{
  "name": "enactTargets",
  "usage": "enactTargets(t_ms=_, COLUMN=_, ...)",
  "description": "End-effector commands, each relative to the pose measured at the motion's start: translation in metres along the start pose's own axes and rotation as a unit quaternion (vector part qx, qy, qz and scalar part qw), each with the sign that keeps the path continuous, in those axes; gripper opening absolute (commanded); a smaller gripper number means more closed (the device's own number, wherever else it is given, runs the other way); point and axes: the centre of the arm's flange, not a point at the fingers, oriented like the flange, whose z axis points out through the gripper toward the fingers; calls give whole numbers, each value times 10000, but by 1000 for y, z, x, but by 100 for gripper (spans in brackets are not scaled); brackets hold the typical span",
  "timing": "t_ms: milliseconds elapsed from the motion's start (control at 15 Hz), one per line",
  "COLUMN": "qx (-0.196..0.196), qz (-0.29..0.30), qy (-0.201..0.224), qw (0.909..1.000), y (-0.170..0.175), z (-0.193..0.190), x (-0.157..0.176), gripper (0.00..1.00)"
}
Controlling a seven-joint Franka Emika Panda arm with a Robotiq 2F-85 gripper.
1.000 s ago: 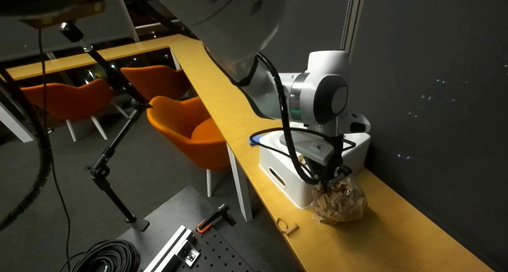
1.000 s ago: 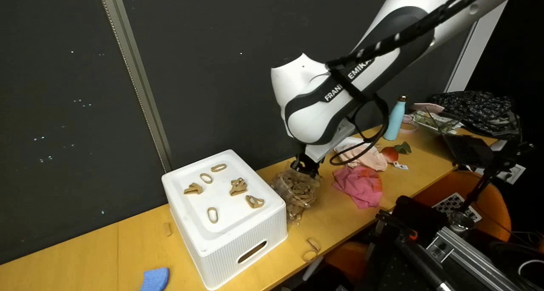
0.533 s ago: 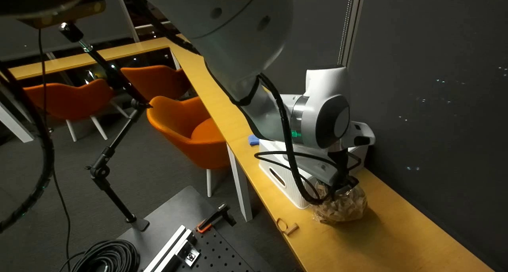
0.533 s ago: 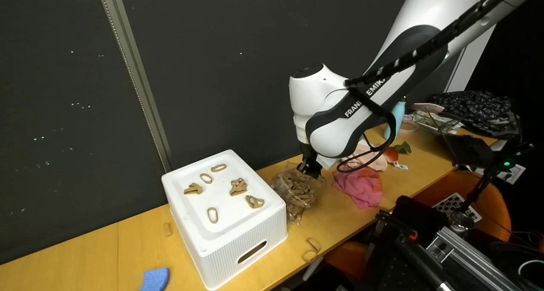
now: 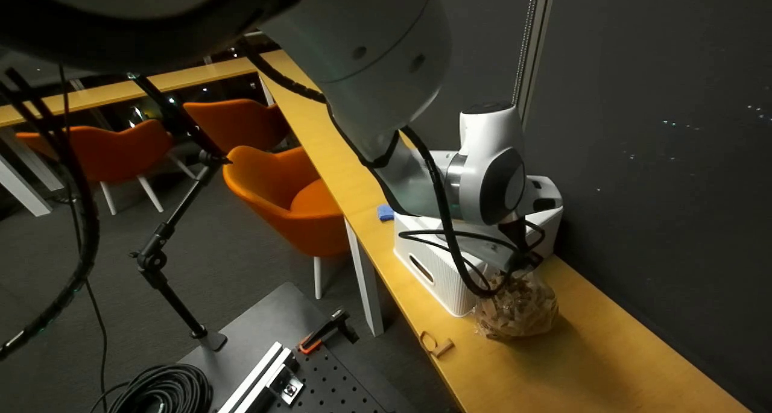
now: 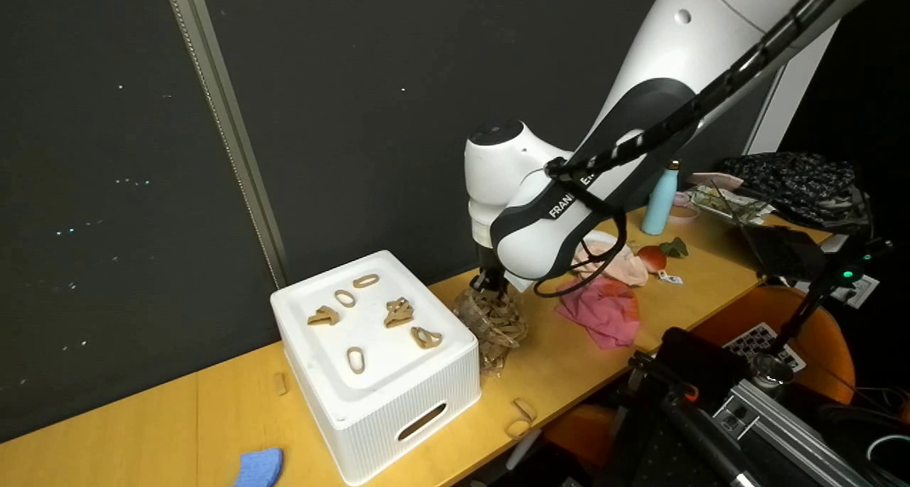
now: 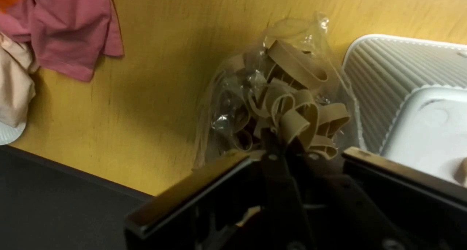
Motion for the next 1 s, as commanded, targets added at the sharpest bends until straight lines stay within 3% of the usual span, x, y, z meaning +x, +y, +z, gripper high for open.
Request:
enactTargets(t_ms=0, qx=7, qz=-213, qy=242, qw=9995, y=-5, z=7, x=23, gripper=32)
enactTargets(t_ms=67, qx=38, qz=-244, qy=277, qw=9993, y=-8, z=7, x=25, gripper=33)
enactTargets(t_ms=667, qx=529, qz=-566, qy=185, qw=9968, y=-38, z=-33, x=17, gripper=97)
enactTargets(t_ms=933, qx=680, qz=-837, qy=304, qw=9937, y=-45, z=-46, x=50, gripper=100)
